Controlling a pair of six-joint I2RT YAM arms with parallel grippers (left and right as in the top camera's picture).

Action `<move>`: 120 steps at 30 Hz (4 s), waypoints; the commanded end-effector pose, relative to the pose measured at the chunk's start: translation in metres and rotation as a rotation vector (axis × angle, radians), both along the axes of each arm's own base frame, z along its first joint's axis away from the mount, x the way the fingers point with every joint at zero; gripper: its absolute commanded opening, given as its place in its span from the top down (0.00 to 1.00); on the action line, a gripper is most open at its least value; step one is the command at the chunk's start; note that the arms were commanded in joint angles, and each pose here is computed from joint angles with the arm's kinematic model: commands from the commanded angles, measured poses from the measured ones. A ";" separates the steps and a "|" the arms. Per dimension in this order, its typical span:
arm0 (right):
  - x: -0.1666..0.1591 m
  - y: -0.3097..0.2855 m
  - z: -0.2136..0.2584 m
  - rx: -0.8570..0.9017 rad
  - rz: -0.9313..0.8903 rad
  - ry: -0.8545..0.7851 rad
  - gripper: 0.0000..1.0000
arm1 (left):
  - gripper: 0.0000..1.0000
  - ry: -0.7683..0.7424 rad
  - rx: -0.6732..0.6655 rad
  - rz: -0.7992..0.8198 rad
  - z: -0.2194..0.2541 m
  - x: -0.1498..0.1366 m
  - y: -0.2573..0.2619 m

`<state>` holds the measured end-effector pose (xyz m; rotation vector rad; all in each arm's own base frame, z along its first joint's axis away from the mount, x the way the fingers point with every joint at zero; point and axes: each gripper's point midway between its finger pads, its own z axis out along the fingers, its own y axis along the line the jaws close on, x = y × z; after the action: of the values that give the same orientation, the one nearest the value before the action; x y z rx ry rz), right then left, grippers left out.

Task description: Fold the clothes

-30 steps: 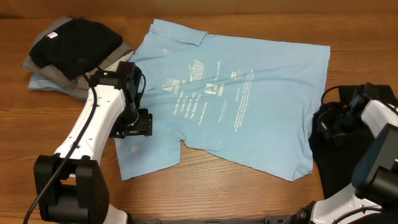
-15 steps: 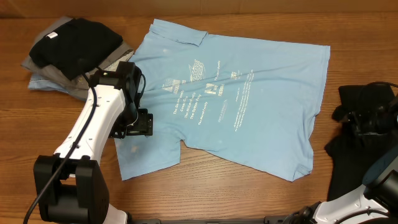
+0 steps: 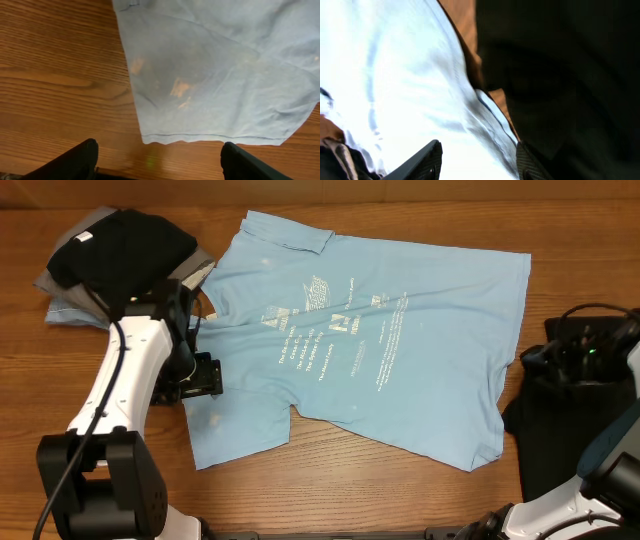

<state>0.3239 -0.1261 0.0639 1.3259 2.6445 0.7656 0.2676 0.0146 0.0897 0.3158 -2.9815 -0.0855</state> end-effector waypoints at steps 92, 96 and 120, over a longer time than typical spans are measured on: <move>-0.122 0.088 -0.014 0.003 -0.043 0.300 0.58 | 0.96 -0.034 0.026 0.096 -0.017 0.004 0.007; -0.140 0.098 -0.033 0.027 -0.076 0.358 0.59 | 0.96 -0.031 0.026 0.092 -0.017 0.003 0.007; -0.206 0.128 -0.076 0.083 -0.181 0.567 0.55 | 0.94 -0.072 -0.003 0.088 -0.019 0.014 0.002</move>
<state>0.1246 0.0013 -0.0028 1.9756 2.8835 0.5839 0.2747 0.0183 0.0679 0.4847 -3.0079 -0.0802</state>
